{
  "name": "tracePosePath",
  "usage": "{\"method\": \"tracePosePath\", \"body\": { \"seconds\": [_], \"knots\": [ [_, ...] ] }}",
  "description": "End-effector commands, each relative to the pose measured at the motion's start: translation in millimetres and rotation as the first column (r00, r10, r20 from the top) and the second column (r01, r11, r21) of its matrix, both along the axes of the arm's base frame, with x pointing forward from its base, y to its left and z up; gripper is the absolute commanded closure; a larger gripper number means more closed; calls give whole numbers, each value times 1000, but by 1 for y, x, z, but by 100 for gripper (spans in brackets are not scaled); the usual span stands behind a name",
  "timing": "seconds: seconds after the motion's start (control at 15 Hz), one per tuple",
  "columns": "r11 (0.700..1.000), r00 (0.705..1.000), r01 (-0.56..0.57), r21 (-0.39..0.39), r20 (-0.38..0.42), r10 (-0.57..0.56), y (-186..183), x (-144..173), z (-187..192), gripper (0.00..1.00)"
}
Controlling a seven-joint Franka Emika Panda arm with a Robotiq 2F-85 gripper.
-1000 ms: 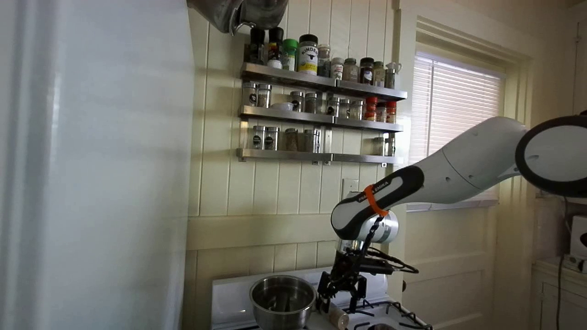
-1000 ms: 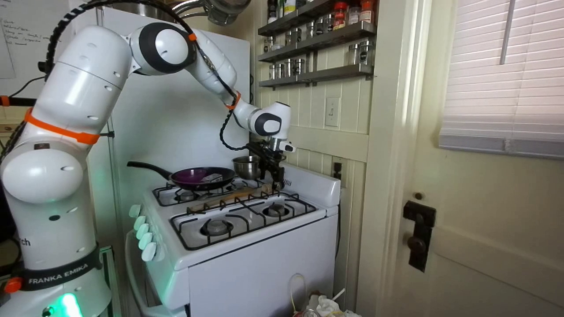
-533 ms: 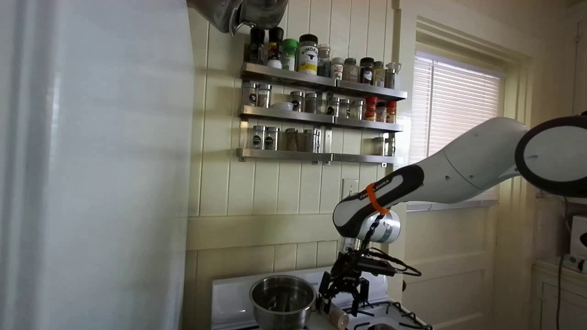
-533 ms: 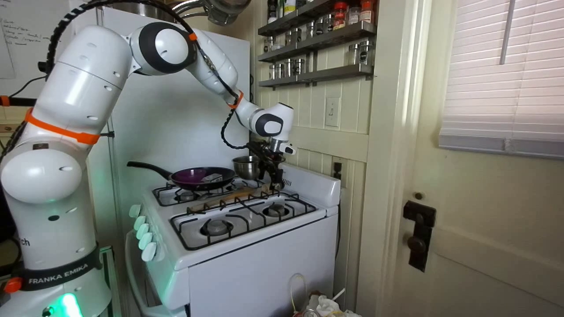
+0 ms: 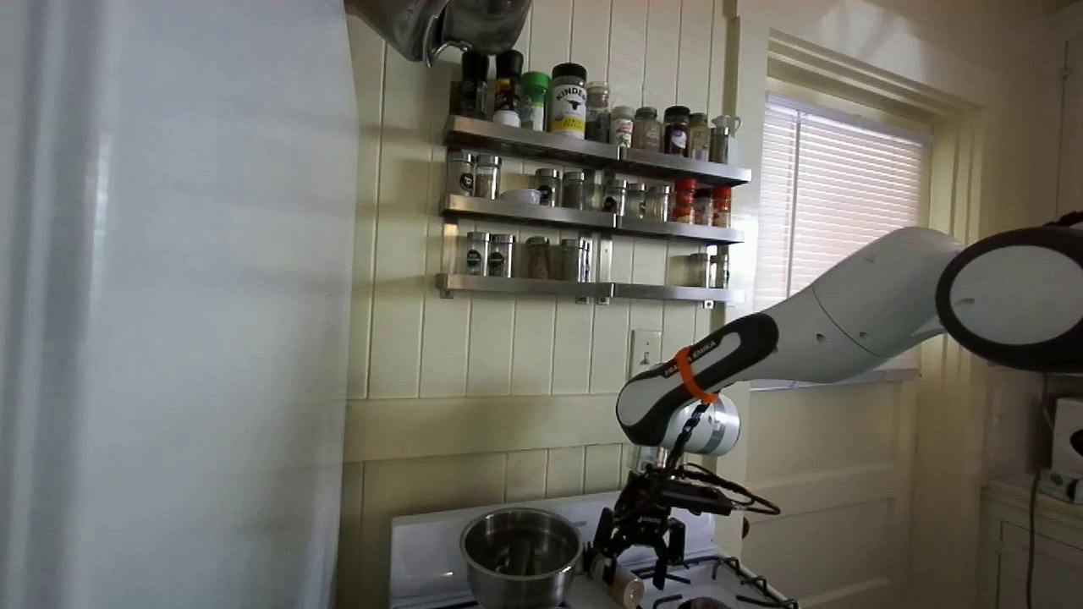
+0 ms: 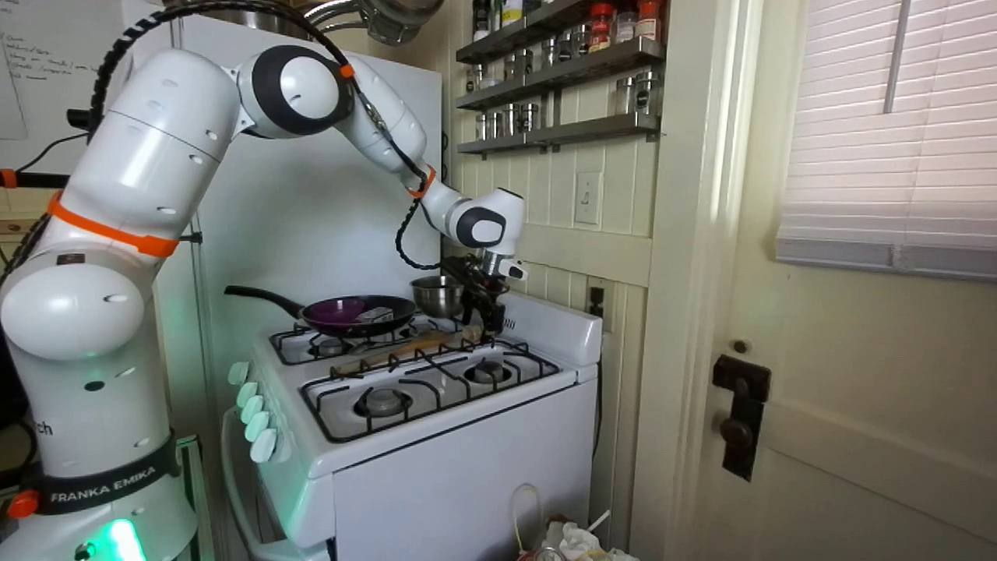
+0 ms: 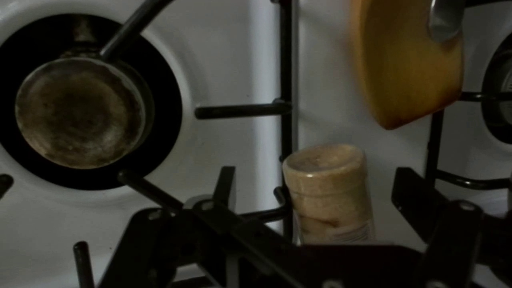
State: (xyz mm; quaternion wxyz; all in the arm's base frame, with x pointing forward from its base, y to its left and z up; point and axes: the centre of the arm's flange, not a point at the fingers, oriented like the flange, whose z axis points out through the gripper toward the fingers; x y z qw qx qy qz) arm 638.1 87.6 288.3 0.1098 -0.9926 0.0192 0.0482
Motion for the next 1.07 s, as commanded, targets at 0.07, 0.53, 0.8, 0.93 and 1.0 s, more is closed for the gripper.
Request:
{"method": "tracePosePath", "body": {
  "seconds": [0.07,0.53,0.8,0.93,1.0],
  "knots": [
    [1000,1000,-14,-4,2,14,4,12,1,0],
    [1000,999,-17,12,-30,17,6,15,-1,8],
    [999,998,-25,24,-54,26,8,20,0,22],
    [999,997,-28,28,-64,30,8,21,-1,23],
    [999,997,-29,30,-68,31,9,22,-1,24]
  ]
}}
